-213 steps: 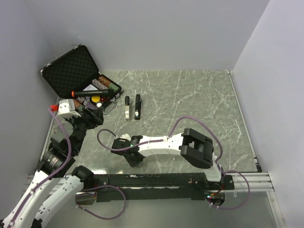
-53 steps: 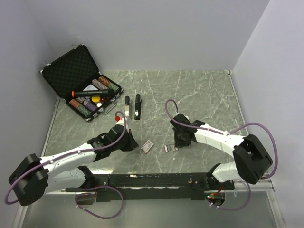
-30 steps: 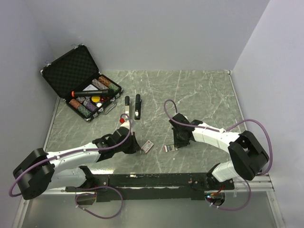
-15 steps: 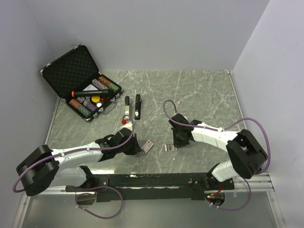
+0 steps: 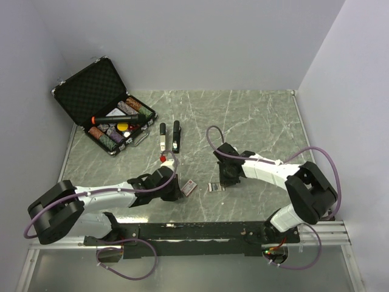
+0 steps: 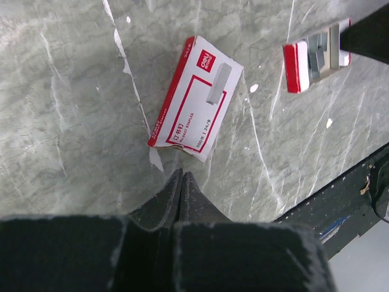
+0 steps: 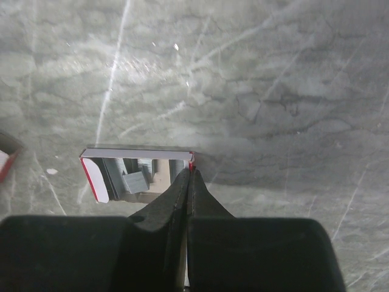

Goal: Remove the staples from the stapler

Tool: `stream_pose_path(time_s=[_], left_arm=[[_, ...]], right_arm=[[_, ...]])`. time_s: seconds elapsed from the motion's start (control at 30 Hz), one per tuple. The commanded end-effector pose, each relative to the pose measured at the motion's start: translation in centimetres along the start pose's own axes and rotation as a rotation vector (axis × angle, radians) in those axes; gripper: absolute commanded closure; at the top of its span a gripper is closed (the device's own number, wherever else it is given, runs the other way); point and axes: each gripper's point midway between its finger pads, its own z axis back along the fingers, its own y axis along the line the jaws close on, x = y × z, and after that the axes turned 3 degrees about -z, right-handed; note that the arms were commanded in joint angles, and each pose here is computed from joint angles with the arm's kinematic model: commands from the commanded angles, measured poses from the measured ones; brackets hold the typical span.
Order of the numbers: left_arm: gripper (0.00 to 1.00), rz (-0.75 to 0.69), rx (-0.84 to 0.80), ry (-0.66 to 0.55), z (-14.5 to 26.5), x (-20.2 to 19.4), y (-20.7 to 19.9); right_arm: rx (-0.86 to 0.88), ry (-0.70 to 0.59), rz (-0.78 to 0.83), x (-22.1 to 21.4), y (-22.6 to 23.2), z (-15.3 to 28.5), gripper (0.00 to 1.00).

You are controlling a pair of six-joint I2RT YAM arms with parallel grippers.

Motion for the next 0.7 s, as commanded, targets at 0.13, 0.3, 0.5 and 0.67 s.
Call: stream_pose_path(time_s=[0.13, 0.3, 0.5, 0.67], left_arm=[[0.99, 0.023, -0.030, -0.004, -0.2, -0.3, -0.9], [0.99, 0.026, -0.017, 0.000, -0.1, -0.6, -0.5], [0.99, 0.031, 0.019, 0.029, -0.7, -1.3, 0.2], [0.99, 0.033, 0.047, 0.037, -0.9, -1.6, 0.5]], right_arm=[[0.013, -0.062, -0.017, 3.3, 1.9, -0.1, 1.00], [0.029, -0.065, -0.025, 4.3, 2.9, -0.4, 1.00], [0.051, -0.077, -0.027, 5.6, 4.1, -0.4, 1.00], [0.072, -0.074, -0.025, 6.0, 5.0, -0.6, 1.00]])
